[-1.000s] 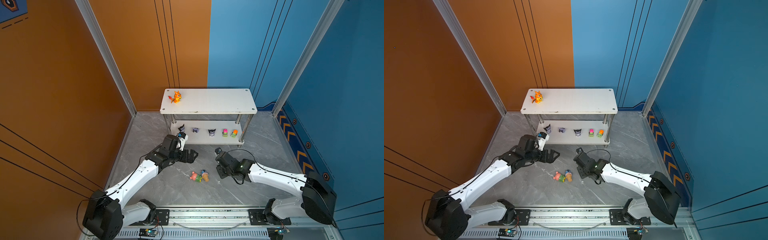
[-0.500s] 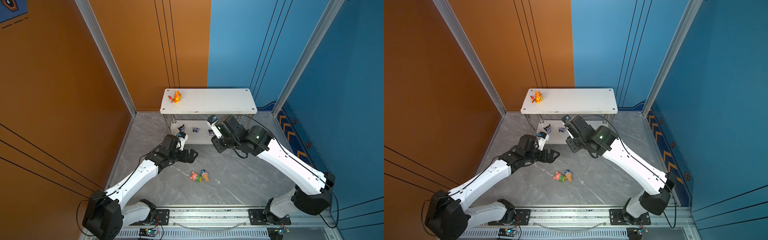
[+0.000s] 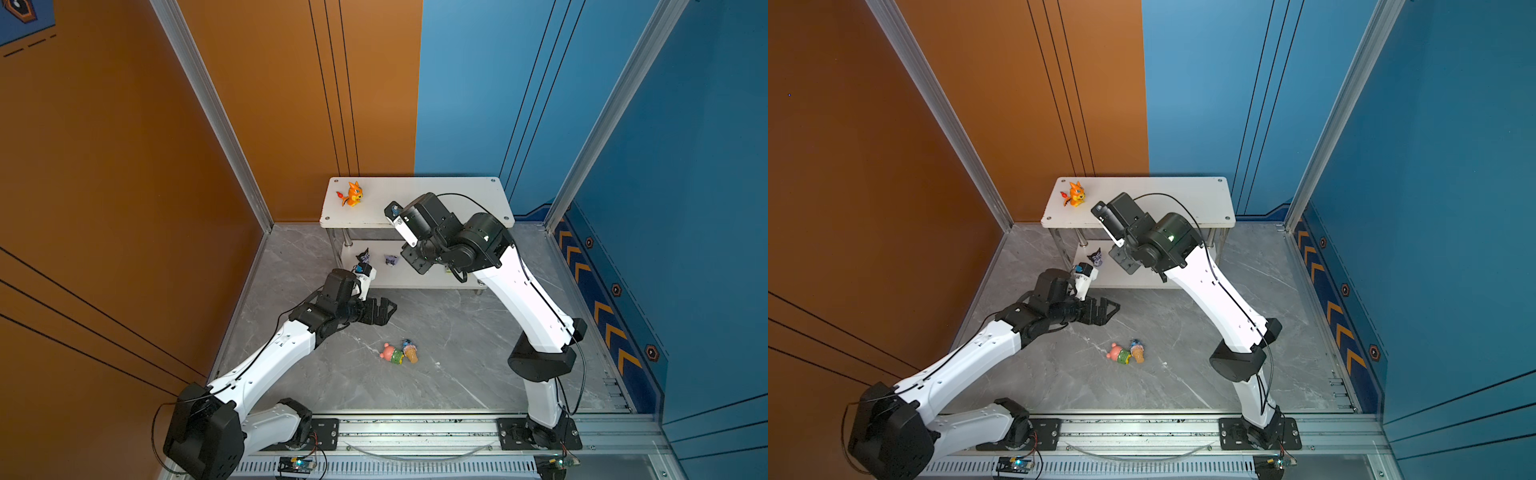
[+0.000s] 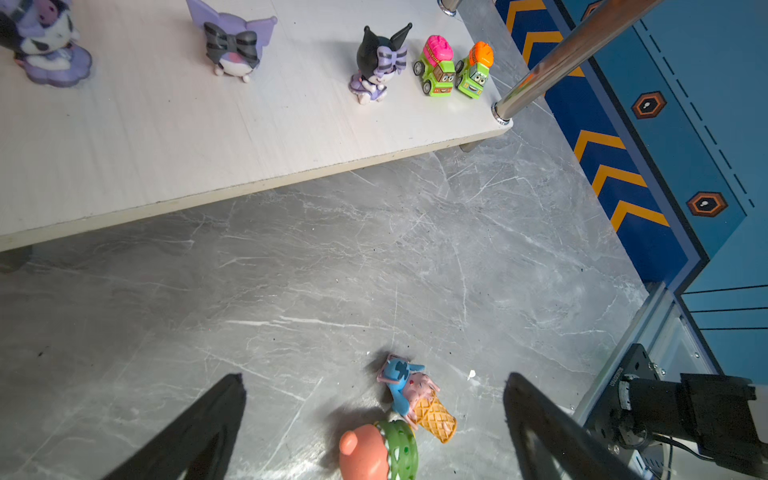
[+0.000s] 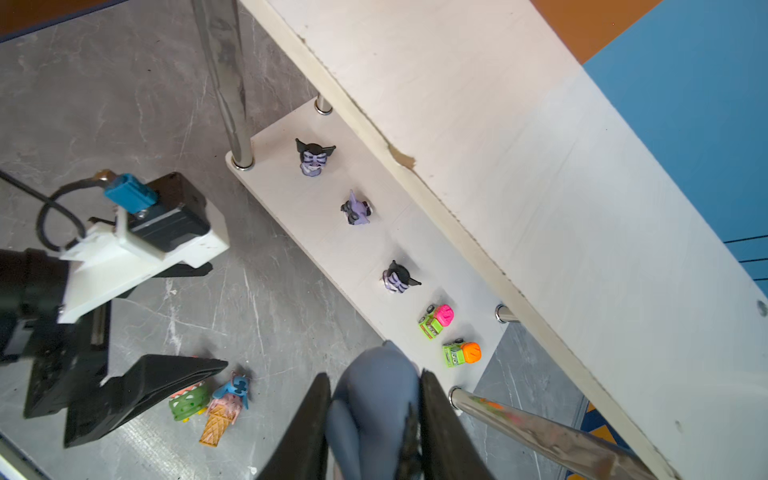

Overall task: Place and organize the plastic toys onto the shelf
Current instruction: 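Lift the Eeyore figure with the right gripper up over the top shelf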

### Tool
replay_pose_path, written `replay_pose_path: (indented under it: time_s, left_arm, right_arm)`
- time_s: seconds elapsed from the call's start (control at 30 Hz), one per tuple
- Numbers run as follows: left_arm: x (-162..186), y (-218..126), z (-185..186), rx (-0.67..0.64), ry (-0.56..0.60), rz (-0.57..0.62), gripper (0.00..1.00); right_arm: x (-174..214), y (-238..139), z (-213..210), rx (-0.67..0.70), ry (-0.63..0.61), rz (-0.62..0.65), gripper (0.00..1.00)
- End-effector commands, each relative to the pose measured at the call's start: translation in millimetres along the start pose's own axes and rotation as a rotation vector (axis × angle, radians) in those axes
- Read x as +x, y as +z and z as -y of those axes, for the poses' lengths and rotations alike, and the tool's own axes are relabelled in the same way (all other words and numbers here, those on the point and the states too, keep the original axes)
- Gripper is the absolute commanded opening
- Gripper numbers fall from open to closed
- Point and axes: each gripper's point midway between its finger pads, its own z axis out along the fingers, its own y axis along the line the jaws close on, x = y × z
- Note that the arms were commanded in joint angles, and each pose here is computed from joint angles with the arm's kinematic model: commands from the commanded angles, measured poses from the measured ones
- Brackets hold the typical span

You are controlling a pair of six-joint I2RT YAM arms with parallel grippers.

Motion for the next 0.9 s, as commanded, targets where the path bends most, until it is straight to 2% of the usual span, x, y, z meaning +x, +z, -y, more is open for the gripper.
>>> replay_pose_path:
  time_s: [0.0, 0.23, 0.53, 0.73, 0.77, 0.87]
  left_arm:
    - [-2, -4, 1, 0.015, -0.006, 0.006, 0.98]
    - [-4, -1, 1, 0.019, -0.010, 0.001, 0.98]
    - [-5, 0, 1, 0.016, -0.010, -0.005, 0.98]
    - [-4, 0, 0, 0.008, -0.007, -0.006, 0.98]
    - [-4, 0, 0, 0.009, -0.008, -0.008, 0.98]
    - [-4, 3, -1, 0.011, -0.009, -0.013, 0.98]
  right_arm:
    - [-12, -16, 18, 0.032, 0.007, 0.068, 0.24]
    - [-35, -25, 42, 0.025, 0.075, 0.188, 0.24]
    - [-67, -2, 56, 0.015, 0.109, 0.296, 0.22]
    - [-75, 11, 68, 0.017, 0.144, 0.325, 0.25]
    - [-73, 26, 67, 0.011, 0.145, 0.304, 0.25]
    - [-75, 35, 68, 0.003, 0.150, 0.310, 0.25]
